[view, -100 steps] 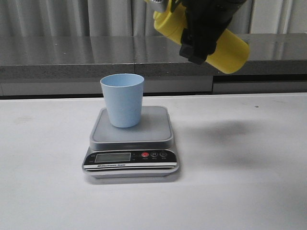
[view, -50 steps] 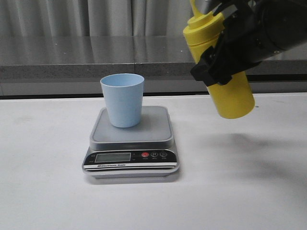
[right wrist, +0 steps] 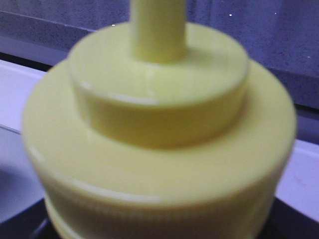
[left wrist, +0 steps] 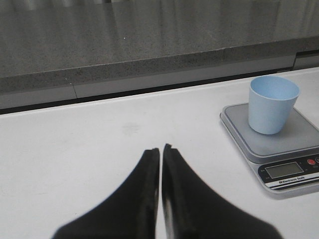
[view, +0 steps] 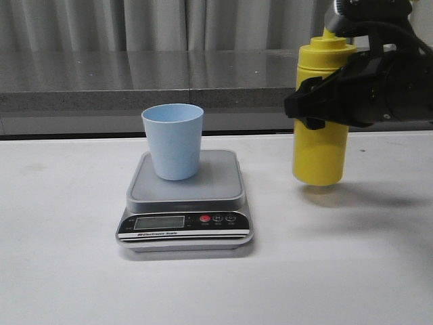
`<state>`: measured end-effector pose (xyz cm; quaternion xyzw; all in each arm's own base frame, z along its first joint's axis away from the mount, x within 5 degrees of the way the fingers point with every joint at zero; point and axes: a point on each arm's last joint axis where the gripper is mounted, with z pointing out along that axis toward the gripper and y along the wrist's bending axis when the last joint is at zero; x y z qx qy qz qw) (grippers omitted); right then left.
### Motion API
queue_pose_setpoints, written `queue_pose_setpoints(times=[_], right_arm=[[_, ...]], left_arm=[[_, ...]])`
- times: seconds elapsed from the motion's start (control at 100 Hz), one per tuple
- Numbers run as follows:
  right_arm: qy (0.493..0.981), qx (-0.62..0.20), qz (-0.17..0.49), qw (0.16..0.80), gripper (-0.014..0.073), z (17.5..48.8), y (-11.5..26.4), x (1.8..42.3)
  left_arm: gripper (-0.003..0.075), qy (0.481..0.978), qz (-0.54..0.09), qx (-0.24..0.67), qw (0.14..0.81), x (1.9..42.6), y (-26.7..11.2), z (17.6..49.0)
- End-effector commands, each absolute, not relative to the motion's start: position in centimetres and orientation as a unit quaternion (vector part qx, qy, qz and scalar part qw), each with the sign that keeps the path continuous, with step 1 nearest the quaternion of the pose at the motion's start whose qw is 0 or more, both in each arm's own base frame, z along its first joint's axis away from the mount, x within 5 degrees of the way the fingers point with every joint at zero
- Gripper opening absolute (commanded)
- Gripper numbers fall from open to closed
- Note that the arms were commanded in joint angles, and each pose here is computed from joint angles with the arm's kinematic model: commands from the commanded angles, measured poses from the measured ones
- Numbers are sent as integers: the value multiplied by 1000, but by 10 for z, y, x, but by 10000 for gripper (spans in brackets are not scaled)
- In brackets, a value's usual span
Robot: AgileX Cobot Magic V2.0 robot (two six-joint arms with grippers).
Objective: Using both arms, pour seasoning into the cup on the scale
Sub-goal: 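Tilt the bottle upright and lower it back to its spot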
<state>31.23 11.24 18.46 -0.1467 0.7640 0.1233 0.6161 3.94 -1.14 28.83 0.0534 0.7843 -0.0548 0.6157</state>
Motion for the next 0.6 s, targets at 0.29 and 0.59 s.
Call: queue_pose_setpoints(times=[0.29,0.59], right_arm=[[731,-134,137,655,-31,188,114,321],[733,-134,136,653,471,188,114,321]], left_arm=[[10,758,-62,41,648,41,-11,302],[10,758,-62,41,648,41,-11,302]])
